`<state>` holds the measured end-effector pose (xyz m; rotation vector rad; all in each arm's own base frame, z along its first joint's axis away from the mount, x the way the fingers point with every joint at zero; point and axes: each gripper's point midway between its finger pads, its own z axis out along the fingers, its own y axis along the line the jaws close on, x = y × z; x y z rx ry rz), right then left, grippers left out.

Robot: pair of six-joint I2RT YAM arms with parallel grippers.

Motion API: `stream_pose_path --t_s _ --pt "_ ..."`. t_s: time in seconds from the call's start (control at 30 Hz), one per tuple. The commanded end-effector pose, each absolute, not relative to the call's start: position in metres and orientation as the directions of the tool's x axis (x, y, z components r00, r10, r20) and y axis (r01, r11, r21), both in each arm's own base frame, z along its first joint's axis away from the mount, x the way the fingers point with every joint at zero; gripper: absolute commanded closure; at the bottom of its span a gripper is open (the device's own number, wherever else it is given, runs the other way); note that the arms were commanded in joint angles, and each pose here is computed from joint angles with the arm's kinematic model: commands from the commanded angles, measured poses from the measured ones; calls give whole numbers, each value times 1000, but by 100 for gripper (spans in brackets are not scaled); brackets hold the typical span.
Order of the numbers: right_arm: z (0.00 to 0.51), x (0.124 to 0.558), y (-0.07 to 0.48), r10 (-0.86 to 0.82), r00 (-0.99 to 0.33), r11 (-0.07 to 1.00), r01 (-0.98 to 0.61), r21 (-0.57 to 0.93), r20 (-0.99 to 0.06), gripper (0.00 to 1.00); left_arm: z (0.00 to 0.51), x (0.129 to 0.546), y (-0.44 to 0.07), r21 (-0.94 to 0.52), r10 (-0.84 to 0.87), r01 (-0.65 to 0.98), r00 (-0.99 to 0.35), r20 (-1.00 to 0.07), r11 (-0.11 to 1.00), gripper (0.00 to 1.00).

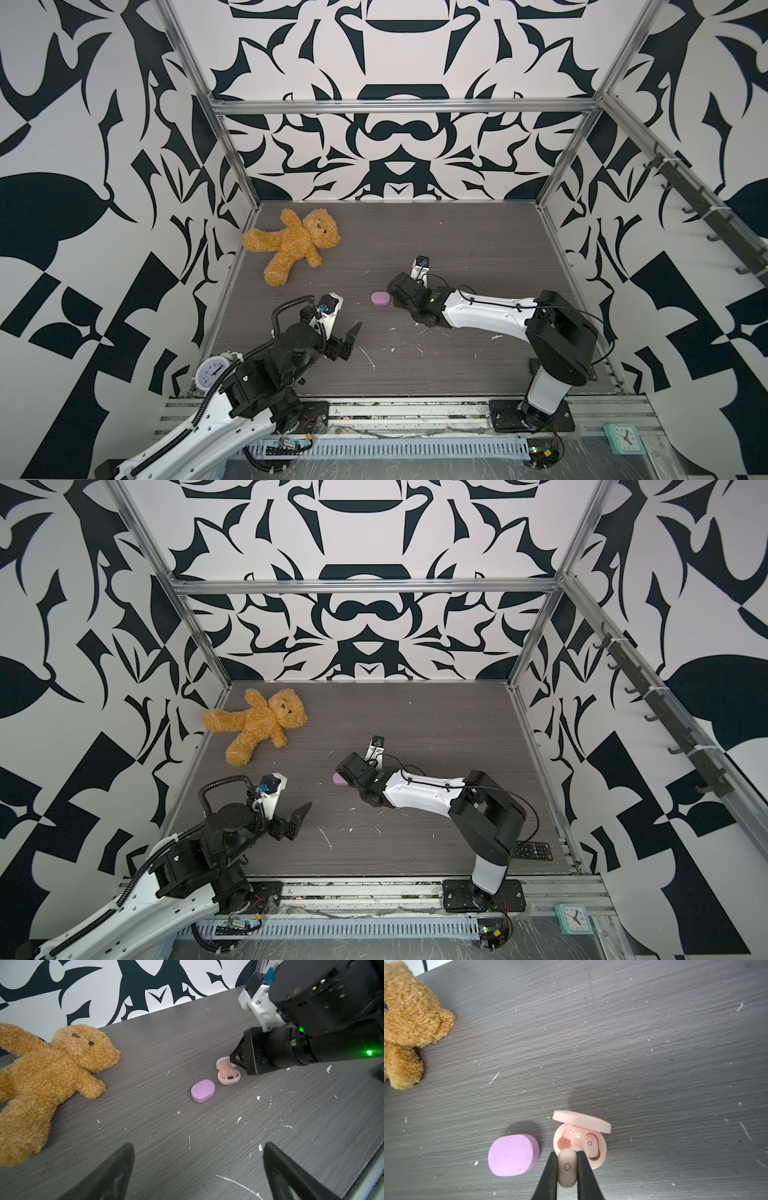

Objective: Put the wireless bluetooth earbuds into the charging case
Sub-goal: 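Lower the earbud into the empty slot of the case with the right gripper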

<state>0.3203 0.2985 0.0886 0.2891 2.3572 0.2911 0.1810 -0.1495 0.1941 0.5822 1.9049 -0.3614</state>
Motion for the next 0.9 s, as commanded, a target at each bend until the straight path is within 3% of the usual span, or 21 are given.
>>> stream_pose_path --t_s 0.0,0.87 --pt "92 326 297 340 -685 932 152 329 -645 98 196 180 -151 15 228 557 -314 -922 830 1" --pt "72 333 309 374 -700 917 182 355 -609 99 195 179 -152 14 231 566 -313 -921 824 1"
